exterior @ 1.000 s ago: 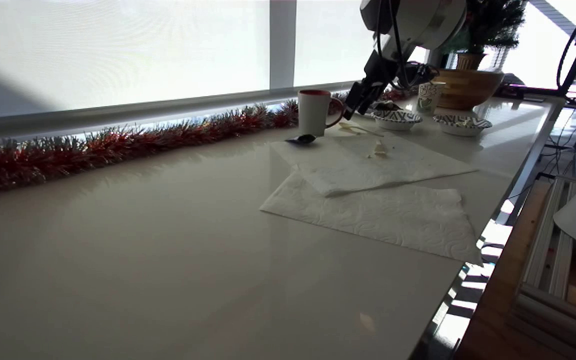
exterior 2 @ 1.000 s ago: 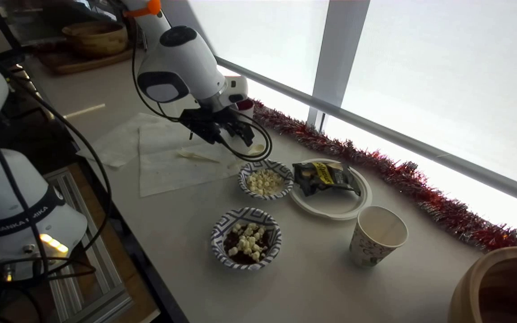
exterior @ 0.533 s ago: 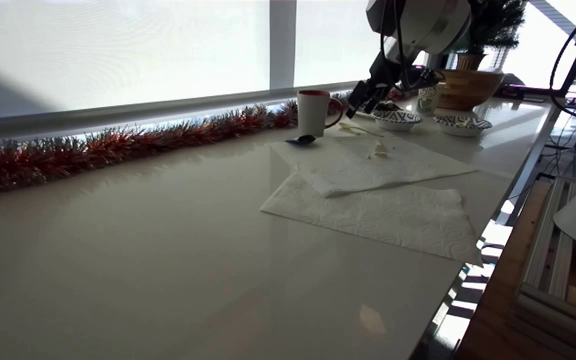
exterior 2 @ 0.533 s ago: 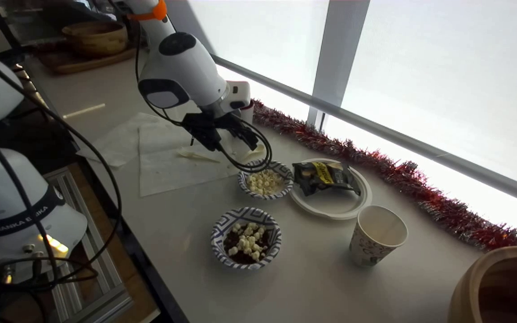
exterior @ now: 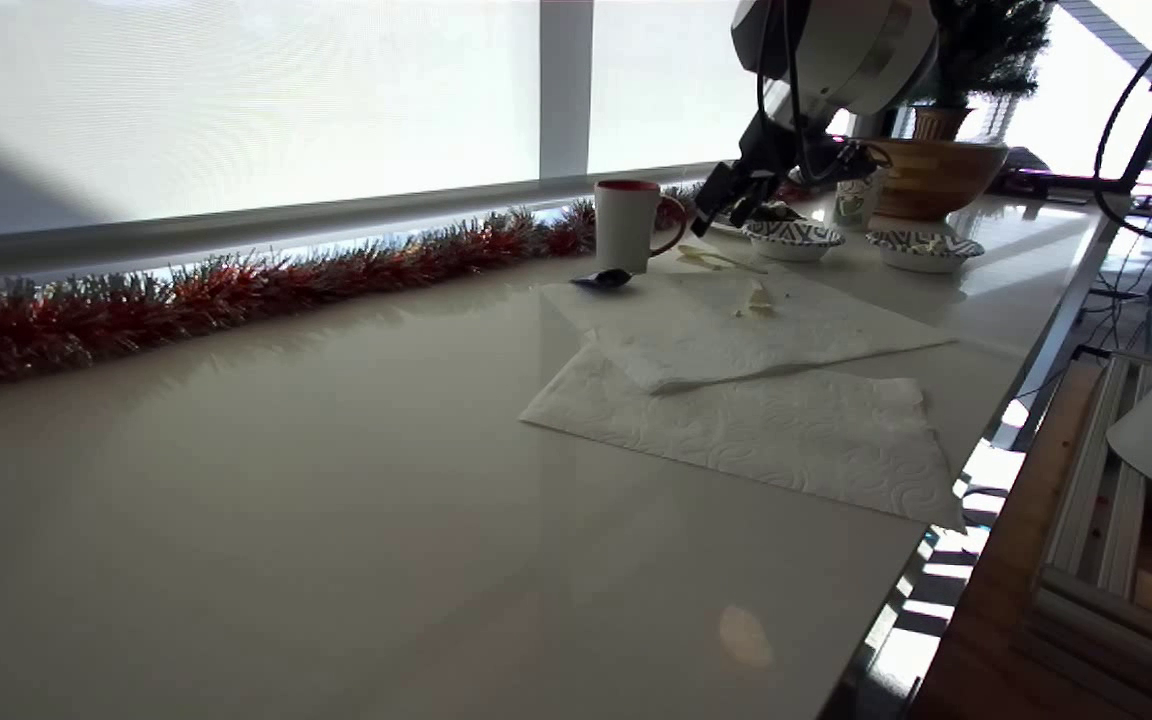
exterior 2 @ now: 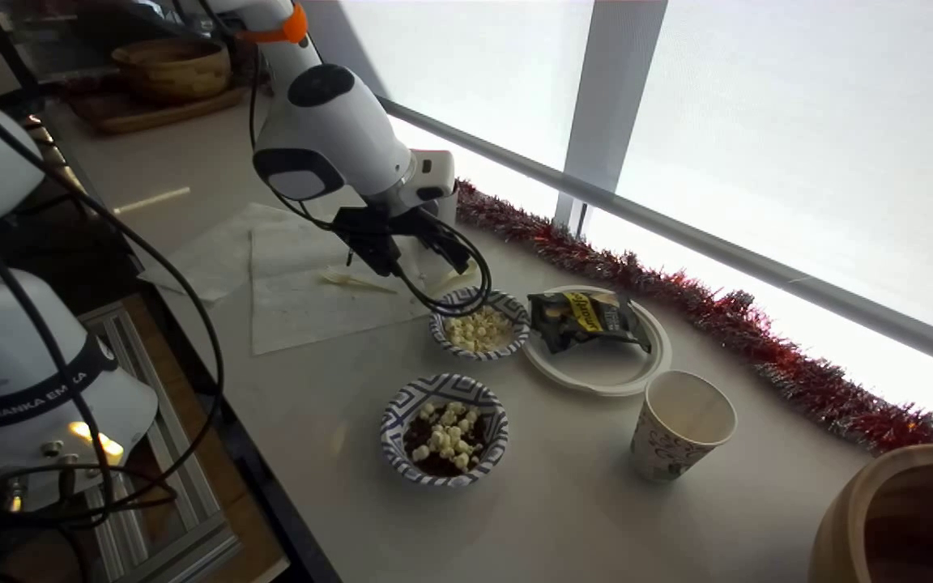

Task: Move the contents from one bowl to the next

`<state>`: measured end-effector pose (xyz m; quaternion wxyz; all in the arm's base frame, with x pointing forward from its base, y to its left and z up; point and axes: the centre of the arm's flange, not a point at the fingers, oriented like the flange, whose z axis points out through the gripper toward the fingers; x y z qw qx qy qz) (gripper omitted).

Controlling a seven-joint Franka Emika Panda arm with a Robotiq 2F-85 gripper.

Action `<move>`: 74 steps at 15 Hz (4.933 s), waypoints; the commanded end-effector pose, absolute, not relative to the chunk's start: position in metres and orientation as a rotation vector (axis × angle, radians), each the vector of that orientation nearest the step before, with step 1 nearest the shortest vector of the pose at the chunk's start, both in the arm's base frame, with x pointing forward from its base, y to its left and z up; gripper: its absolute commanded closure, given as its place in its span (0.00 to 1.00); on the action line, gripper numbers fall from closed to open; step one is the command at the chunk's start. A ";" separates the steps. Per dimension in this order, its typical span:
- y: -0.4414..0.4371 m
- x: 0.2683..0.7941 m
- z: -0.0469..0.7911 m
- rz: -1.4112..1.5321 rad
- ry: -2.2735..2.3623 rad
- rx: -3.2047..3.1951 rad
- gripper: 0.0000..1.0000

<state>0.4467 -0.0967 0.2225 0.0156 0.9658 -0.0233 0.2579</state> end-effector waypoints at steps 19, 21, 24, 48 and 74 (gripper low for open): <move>-0.102 0.432 0.193 0.830 -0.201 2.986 0.72; -0.104 0.431 0.202 0.849 -0.201 2.979 0.94; -0.108 0.431 0.233 0.905 -0.193 2.969 0.96; -0.293 0.303 0.325 0.203 0.074 3.715 0.95; -0.367 0.273 0.266 -0.185 -0.655 3.519 0.97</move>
